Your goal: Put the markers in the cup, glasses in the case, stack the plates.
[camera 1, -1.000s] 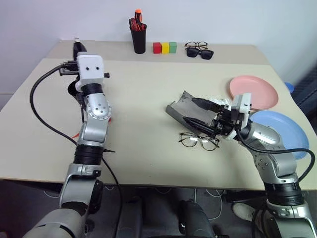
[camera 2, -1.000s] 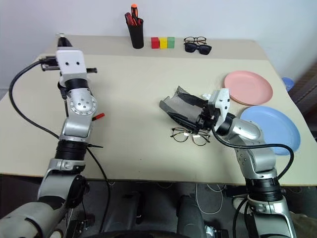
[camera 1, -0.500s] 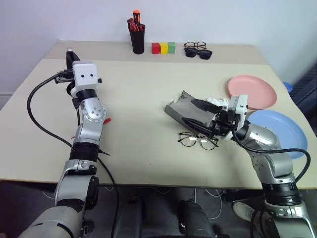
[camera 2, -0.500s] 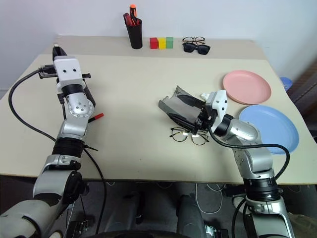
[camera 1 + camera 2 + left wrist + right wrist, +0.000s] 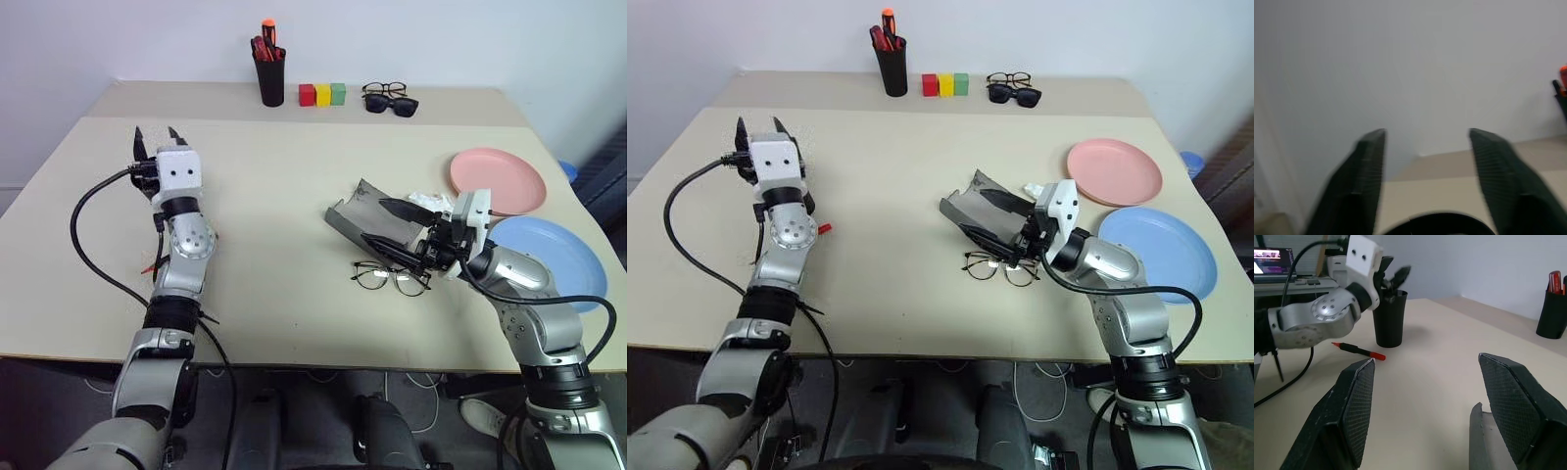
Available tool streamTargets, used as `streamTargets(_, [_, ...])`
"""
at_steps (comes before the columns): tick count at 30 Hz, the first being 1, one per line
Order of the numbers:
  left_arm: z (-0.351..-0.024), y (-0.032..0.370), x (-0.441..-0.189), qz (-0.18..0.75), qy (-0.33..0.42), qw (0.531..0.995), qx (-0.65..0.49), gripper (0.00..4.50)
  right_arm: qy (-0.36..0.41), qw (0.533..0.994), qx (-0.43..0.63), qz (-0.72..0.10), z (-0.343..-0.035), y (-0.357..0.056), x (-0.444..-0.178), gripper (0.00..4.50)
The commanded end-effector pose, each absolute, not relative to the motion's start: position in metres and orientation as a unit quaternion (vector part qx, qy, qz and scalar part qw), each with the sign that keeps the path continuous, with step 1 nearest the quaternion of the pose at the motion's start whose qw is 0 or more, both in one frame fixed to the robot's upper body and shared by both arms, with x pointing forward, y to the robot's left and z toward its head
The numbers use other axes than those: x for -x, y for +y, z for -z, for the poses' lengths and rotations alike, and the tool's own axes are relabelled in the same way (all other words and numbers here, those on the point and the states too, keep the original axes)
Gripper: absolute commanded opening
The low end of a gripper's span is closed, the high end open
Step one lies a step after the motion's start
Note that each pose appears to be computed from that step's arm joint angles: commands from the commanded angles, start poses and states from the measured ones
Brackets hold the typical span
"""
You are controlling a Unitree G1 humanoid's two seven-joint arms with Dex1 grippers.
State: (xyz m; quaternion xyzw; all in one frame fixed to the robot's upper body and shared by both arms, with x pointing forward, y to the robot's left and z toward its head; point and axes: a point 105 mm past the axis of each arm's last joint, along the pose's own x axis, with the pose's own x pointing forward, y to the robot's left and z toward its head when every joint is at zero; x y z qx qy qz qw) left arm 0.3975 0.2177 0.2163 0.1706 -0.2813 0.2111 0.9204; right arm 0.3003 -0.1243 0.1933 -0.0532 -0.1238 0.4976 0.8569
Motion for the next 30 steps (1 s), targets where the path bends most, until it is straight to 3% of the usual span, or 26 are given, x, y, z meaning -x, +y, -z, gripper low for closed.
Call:
streamTargets(1, [-0.241, 0.190, -0.378, -0.110, -0.339, 0.928, -0.107, 3.26, -0.148, 0.857, 0.060, -0.491, -0.203, -0.128, -0.299, 3.45])
streamTargets(4, [-0.235, 0.155, -0.362, 0.058, -0.293, 0.944, -0.143, 3.26, -0.149, 0.857, 0.060, -0.489, -0.203, -0.128, -0.299, 3.45])
streamTargets(7, [-0.197, 0.133, -0.344, 0.251, -0.159, 0.916, -0.268, 3.26, -0.149, 0.859, 0.061, -0.486, -0.201, -0.129, -0.300, 3.45])
streamTargets(8, [-0.186, 0.149, -0.345, 0.268, -0.097, 0.919, -0.274, 3.26, -0.150, 0.859, 0.061, -0.485, -0.201, -0.128, -0.301, 3.45])
streamTargets(12, [-0.172, 0.194, -0.348, 0.272, 0.049, 0.927, -0.255, 3.26, -0.152, 0.861, 0.061, -0.481, -0.200, -0.126, -0.302, 3.45])
streamTargets(16, [-0.162, 0.234, -0.348, 0.275, 0.186, 0.902, -0.275, 3.26, -0.153, 0.861, 0.058, -0.482, -0.198, -0.125, -0.303, 3.45])
streamTargets(21, [-0.154, 0.252, -0.349, 0.294, 0.260, 0.879, -0.272, 3.26, -0.154, 0.861, 0.056, -0.482, -0.196, -0.124, -0.303, 3.45])
streamTargets(30, [-0.124, 0.243, -0.351, 0.316, 0.337, 0.849, -0.257, 3.26, -0.154, 0.865, 0.060, -0.474, -0.196, -0.127, -0.297, 3.45])
